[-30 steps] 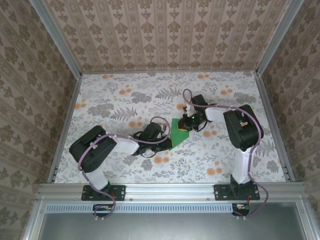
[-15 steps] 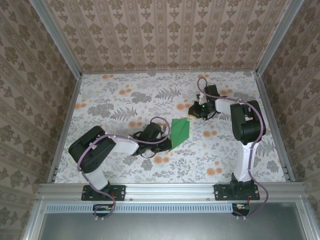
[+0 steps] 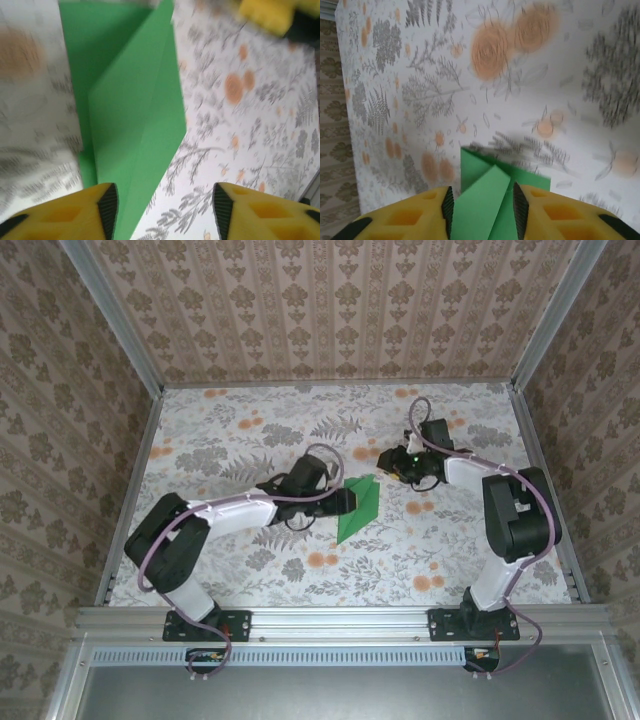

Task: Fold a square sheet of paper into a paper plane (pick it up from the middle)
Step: Turn over the paper at the center of the table.

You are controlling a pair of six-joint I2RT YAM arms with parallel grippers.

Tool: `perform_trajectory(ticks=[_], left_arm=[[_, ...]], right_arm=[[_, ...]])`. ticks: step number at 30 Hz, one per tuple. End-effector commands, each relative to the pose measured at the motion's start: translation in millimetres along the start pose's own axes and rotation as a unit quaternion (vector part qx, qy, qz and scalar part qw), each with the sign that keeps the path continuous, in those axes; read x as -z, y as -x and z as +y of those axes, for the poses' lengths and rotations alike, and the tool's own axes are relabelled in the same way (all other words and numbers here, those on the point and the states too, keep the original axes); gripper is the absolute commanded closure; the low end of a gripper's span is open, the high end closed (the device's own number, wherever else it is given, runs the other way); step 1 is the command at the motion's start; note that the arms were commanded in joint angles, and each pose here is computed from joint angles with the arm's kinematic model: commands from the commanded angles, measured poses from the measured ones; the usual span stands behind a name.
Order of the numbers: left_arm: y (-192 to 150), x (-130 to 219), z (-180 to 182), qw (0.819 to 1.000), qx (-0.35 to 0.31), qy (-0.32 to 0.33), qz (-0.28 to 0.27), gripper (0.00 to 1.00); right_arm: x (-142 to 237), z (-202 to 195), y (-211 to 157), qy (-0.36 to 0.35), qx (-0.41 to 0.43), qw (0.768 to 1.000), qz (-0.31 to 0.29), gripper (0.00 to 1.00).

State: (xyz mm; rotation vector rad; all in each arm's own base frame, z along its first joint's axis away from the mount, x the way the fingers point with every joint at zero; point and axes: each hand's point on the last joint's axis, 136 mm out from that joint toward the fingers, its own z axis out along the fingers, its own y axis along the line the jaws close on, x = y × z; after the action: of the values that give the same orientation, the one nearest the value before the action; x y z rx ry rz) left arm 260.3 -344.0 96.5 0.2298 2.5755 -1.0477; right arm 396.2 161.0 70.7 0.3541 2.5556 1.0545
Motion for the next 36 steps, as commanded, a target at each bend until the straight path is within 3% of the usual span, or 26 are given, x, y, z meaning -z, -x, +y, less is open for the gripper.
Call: perform_trajectory(ticks=[1, 6, 11, 27, 36], left_arm=[[20, 20, 13, 0.999, -0.005, 0.034, -0.027, 0.30], [30, 37, 47, 0.996, 0.017, 0.077, -0.048, 0.13], [30, 51, 71, 0.992, 0.036, 0.109, -0.060, 0.03], [30, 70, 93, 0.987, 0.081, 0.122, -0.072, 0.00], [31, 80, 87, 0.986, 0.114, 0.085, -0.084, 0.00]], right_arm=[[-4, 8, -28, 0.022, -0.021, 0.999, 0.032, 0.56], [-16, 9, -57, 0.030, -0.026, 0.997, 0.069, 0.55], [-30, 15, -69, 0.031, -0.024, 0.995, 0.093, 0.58], [-53, 27, -95, 0.052, -0.028, 0.990, 0.126, 0.63], [-60, 24, -104, 0.069, -0.046, 0.992, 0.099, 0.72]])
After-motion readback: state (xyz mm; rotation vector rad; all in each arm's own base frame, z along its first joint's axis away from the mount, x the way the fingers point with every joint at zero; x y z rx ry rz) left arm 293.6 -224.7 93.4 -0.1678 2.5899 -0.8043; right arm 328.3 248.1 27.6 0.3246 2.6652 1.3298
